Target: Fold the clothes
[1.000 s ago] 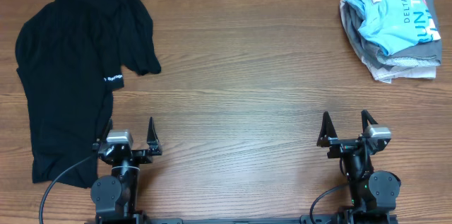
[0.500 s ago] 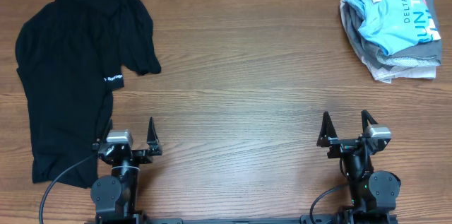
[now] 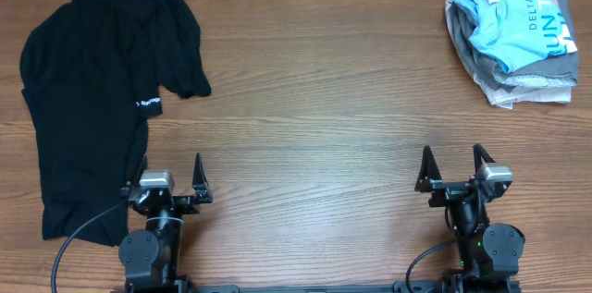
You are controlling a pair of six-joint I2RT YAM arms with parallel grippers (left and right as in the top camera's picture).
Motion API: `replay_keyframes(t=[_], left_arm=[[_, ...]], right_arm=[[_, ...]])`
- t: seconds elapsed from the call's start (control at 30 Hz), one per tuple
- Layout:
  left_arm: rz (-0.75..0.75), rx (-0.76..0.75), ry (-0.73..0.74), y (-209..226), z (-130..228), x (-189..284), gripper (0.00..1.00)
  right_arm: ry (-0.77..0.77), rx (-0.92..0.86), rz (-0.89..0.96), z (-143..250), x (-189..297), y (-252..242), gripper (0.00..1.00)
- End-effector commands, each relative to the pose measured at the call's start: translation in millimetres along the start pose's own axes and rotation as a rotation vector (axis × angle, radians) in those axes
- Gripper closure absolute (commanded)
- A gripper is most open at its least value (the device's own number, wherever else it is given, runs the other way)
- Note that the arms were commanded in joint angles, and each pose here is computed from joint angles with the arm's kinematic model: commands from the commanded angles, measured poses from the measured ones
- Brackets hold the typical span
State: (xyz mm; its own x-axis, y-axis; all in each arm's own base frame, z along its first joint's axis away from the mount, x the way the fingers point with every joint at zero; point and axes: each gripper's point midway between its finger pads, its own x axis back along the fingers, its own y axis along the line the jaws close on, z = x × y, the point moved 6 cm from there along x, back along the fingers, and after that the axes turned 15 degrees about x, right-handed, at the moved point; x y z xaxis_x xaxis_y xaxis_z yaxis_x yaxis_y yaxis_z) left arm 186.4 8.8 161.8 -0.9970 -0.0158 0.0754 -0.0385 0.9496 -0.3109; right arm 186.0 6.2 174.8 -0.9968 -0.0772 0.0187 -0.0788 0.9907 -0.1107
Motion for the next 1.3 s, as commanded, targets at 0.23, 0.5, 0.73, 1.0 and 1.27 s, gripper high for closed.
replay_keyframes(t=[0.23,0.5,0.73,1.0,1.27], left_arm=[[-0.015,0.007,-0.009,2.7,-0.6,0.4,0.0],[-0.015,0.007,-0.009,2.7,-0.6,0.4,0.0],[-0.018,-0.004,-0.011,3.0,-0.7,0.4,0.0],[-0.072,-0.004,-0.025,9.1,-2.1,0.7,0.0],[-0.051,-0.004,-0.041,2.8,-15.2,4.2,0.0]], right_arm=[[-0.002,-0.004,0.002,2.4,-0.2,-0.2,0.0],[-0.002,-0.004,0.002,2.4,-0.2,-0.2,0.0],[-0.001,-0.003,0.01,2.4,-0.1,-1.0,0.0],[0.001,-0.004,0.021,2.7,-0.1,-2.2,0.0],[-0.079,0.005,-0.001,-19.4,1.9,-1.1,0.0]])
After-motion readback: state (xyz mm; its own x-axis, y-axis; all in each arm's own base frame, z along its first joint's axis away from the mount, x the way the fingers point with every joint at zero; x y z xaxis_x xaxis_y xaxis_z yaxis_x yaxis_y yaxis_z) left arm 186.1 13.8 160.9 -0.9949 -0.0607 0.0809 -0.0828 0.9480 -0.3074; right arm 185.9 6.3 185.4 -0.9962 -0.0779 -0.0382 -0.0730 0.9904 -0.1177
